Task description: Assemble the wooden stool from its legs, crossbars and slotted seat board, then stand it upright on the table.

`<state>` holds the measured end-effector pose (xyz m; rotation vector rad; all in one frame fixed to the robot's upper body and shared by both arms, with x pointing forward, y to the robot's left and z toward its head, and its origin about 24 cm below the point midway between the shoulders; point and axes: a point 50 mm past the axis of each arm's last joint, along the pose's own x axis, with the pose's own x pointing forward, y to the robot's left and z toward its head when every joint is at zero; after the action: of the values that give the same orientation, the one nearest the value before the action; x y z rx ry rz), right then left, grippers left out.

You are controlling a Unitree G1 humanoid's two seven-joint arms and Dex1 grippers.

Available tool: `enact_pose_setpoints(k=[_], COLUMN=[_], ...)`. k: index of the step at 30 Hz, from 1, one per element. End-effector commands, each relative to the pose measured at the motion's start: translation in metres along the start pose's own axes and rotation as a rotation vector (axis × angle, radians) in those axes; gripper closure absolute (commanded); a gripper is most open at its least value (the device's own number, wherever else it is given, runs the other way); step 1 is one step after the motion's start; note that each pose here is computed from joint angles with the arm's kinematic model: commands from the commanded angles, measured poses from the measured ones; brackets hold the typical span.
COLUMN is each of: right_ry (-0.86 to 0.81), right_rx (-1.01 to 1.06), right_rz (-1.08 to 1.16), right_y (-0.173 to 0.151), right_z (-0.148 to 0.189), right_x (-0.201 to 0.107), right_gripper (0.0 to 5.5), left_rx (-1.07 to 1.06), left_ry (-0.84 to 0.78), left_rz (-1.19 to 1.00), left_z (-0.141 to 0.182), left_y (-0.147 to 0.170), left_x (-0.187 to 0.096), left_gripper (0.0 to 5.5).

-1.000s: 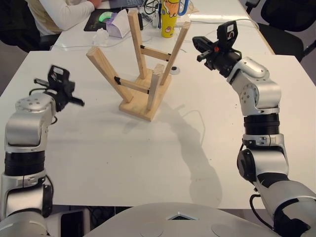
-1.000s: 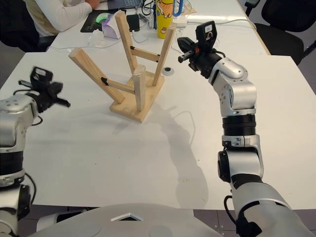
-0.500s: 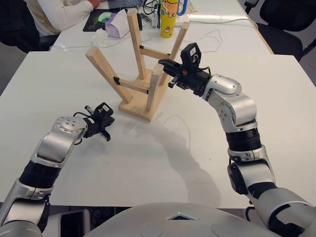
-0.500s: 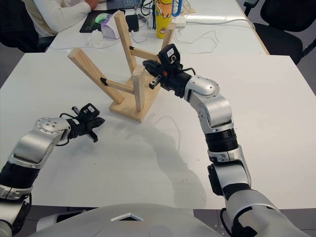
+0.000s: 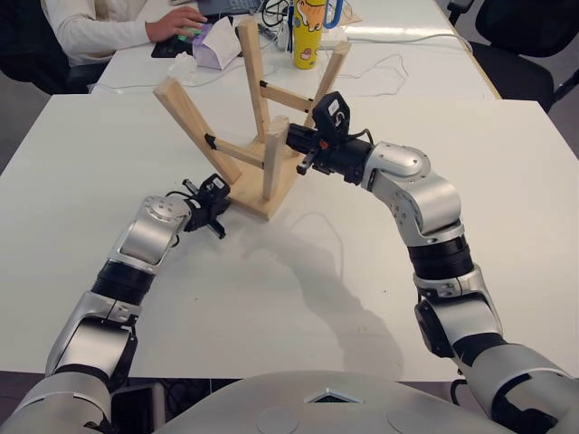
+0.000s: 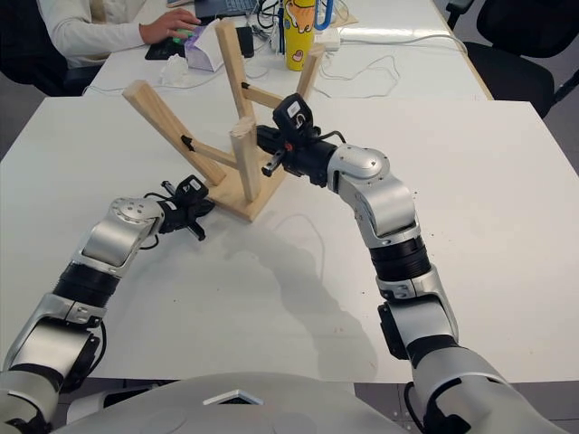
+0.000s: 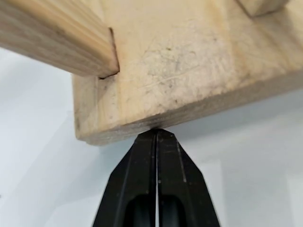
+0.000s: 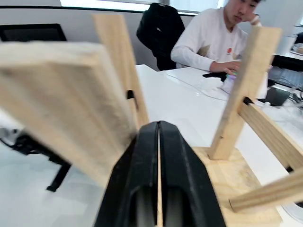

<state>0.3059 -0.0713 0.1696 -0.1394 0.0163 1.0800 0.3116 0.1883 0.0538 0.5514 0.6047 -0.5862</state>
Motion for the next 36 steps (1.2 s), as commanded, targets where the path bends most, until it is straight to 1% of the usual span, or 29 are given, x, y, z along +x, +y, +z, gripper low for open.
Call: enact_pose_setpoints(k=[1,6,8,11,12,14,17,19,21,22,23,24,25,26,27,29,31,32,34,36], right_ry=[-0.06,-0.066,-0.084,-0.169,-0.22,-0.394,-0.743,-0.931,-1.042,-1.051,-1.001,-0.88,-0.731,-0.527,-0.335,-0.018,0.199,0.276,0.406,0.468], right_rx=[0.01,0.025,0.048,0.11,0.133,0.199,0.267,0.306,0.347,0.358,0.339,0.295,0.24,0.128,0.037,-0.032,-0.002,0.027,0.039,0.075], right_rz=[0.247,0.321,0.287,0.258,0.249,0.213,0.167,0.132,-0.025,-0.166,-0.343,-0.558,-0.728,-0.876,-0.947,-0.922,-0.853,-0.821,-0.769,-0.73], right_y=[0.029,0.039,0.035,0.027,0.025,0.016,0.003,-0.006,-0.024,-0.039,-0.057,-0.079,-0.097,-0.111,-0.12,-0.12,-0.106,-0.097,-0.079,-0.066], right_z=[0.014,0.019,0.022,0.037,0.045,0.071,0.124,0.156,0.174,0.177,0.175,0.162,0.145,0.119,0.089,0.021,-0.047,-0.075,-0.115,-0.14], right_x=[-0.003,-0.005,-0.006,-0.014,-0.018,-0.027,-0.054,-0.076,-0.094,-0.1,-0.105,-0.108,-0.11,-0.111,-0.11,-0.107,-0.11,-0.114,-0.119,-0.119], right_gripper=[5.47,5.47,5.47,5.47,5.47,5.47,5.47,5.47,5.47,5.47,5.47,5.47,5.47,5.47,5.47,5.47,5.47,5.47,5.47,5.47], left_rx=[0.025,0.046,0.047,0.038,0.033,0.024,0.012,0.006,0.001,-0.004,-0.015,-0.031,-0.047,-0.07,-0.094,-0.132,-0.159,-0.167,-0.188,-0.199], left_ry=[-0.006,-0.066,-0.069,-0.062,-0.059,-0.053,-0.053,-0.051,-0.052,-0.054,-0.06,-0.066,-0.07,-0.07,-0.065,-0.046,-0.024,-0.017,-0.003,0.022], left_rz=[0.013,0.016,0.021,0.036,0.042,0.051,0.057,0.061,0.064,0.065,0.065,0.065,0.065,0.069,0.075,0.091,0.093,0.086,0.063,0.043], left_z=[0.004,0.018,0.018,0.012,0.01,0.007,0.005,0.003,0.002,0.001,0.001,0.001,0.0,-0.003,-0.007,-0.017,-0.026,-0.028,-0.031,-0.035], left_y=[0.001,0.001,0.002,0.005,0.005,0.006,0.007,0.007,0.006,0.006,0.005,0.003,0.002,0.0,-0.002,-0.006,-0.014,-0.019,-0.029,-0.039], left_x=[0.009,0.015,0.015,0.014,0.014,0.014,0.013,0.013,0.012,0.012,0.011,0.01,0.009,0.007,0.005,-0.001,-0.007,-0.01,-0.016,-0.019], left_gripper=[5.5,5.5,5.5,5.5,5.5,5.5,5.5,5.5,5.5,5.5,5.5,5.5,5.5,5.5,5.5,5.5,5.5,5.5,5.5,5.5])
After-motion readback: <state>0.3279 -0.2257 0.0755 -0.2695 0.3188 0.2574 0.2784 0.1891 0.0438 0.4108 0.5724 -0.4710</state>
